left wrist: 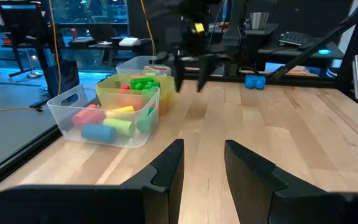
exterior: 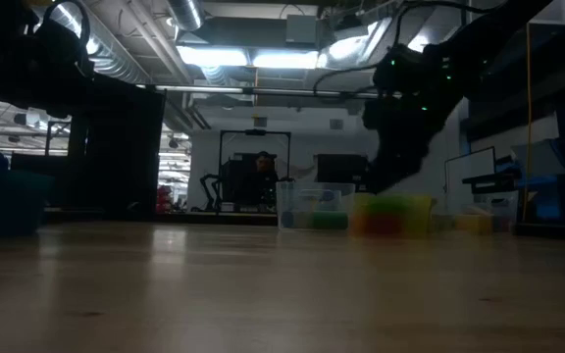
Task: Sort blocks by size
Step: Put the blue 2 stud game piece into the blue bin
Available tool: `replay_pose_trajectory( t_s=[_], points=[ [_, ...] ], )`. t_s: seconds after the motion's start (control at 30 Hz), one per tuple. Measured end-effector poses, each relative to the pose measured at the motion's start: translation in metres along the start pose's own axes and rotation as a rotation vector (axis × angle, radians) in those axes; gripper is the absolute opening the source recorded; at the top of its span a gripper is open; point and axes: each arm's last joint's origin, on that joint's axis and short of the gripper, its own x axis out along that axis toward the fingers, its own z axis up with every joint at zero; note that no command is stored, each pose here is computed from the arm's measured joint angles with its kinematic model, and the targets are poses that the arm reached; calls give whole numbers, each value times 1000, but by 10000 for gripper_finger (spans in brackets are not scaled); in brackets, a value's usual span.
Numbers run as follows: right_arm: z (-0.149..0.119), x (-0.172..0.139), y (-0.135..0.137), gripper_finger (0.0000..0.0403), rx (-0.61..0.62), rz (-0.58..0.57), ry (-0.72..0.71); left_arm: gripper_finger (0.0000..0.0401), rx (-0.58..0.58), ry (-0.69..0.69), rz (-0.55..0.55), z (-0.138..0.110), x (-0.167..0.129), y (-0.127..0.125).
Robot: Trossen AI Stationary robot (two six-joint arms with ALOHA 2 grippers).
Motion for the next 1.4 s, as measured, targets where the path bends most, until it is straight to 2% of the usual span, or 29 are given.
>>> replay_pose_trajectory(
  t_s=[0.1, 0.27, 0.43, 0.57, 0.67, 0.73, 0.83, 0.93, 1.13, 1.4],
  points=[
    [-9, -5, 2, 268, 30, 46, 93, 100, 0, 0, 0, 0, 0, 0],
    [-16, -24, 11, 269, 65, 229, 157, 100, 0, 0, 0, 0, 0, 0],
    [-25, -47, 20, 269, 208, 351, 235, 100, 0, 0, 0, 0, 0, 0],
    [-36, -60, 23, 269, 382, 337, 342, 100, 0, 0, 0, 0, 0, 0],
    [-50, -66, 29, 269, 476, 236, 483, 100, 0, 0, 0, 0, 0, 0],
    [-61, -71, 36, 269, 459, 131, 588, 100, 0, 0, 0, 0, 0, 0],
    [-76, -75, 48, 263, 369, -13, 719, 100, 0, 0, 0, 0, 0, 0],
    [-87, -79, 63, 239, 243, -88, 801, 100, 0, 0, 0, 0, 0, 0],
    [-107, -85, 97, 150, 65, -111, 902, 100, 0, 0, 0, 0, 0, 0],
    [-140, -89, 122, 26, 0, -216, 962, 100, 0, 0, 0, 0, 0, 0]
  ],
)
